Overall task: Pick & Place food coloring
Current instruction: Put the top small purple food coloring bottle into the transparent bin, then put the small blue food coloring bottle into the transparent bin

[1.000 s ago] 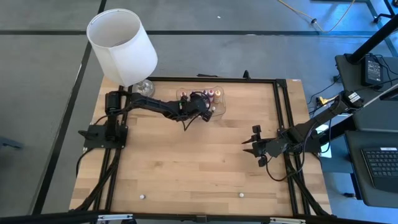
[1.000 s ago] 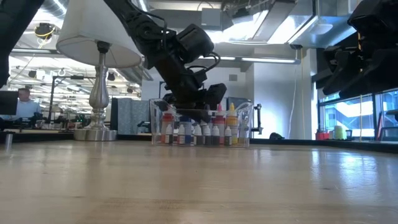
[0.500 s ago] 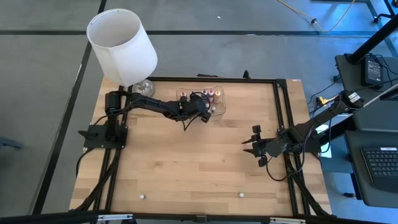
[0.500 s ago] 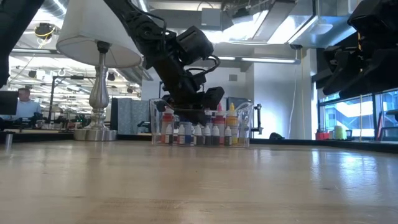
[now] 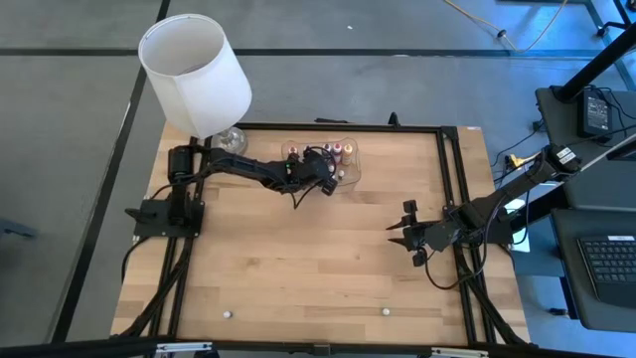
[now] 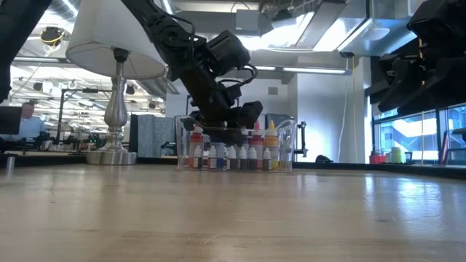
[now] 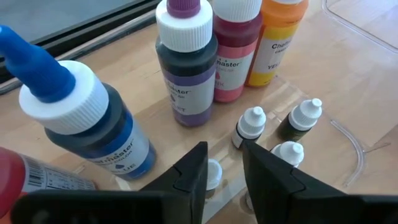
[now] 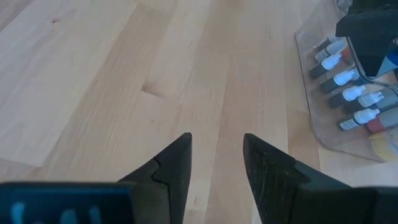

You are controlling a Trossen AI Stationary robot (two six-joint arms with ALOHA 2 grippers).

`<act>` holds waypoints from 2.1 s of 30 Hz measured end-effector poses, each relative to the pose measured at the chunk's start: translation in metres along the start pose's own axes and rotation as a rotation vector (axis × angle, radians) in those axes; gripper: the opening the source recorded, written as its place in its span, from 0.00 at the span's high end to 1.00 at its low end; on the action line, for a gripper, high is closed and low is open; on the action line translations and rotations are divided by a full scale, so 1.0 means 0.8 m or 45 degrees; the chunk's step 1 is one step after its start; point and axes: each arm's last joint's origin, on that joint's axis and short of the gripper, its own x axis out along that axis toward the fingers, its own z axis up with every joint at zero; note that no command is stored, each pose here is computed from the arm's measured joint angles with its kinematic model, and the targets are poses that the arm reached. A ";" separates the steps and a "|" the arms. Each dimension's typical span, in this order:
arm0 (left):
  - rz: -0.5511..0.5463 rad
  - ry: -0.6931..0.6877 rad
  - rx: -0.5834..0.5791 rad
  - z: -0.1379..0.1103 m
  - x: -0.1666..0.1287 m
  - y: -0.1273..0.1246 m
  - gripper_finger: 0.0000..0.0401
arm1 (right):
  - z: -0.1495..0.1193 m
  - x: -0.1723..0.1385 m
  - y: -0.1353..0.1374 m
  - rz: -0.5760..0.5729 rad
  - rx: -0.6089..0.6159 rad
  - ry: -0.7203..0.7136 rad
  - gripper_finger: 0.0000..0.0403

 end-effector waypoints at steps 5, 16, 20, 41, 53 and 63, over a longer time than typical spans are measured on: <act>0.000 0.000 0.000 0.000 0.000 0.000 0.75 | 0.000 0.000 0.000 0.000 0.000 0.000 0.63; -0.051 -0.080 0.013 0.021 -0.020 -0.001 0.75 | 0.000 0.000 0.000 0.000 0.000 0.000 0.63; -0.102 -0.121 0.053 0.036 -0.044 -0.002 0.75 | 0.000 0.000 0.000 0.000 0.000 0.001 0.63; -1.016 0.207 0.736 -0.053 -0.267 -0.083 0.75 | 0.002 0.000 0.002 0.079 0.116 -0.014 0.63; -0.800 0.098 0.641 -0.121 -0.266 -0.073 0.75 | 0.041 -0.010 0.006 0.318 0.087 -0.319 0.52; -1.162 -0.063 0.528 -0.154 -0.224 -0.044 0.75 | 0.109 -0.039 -0.002 0.553 0.184 -0.356 0.22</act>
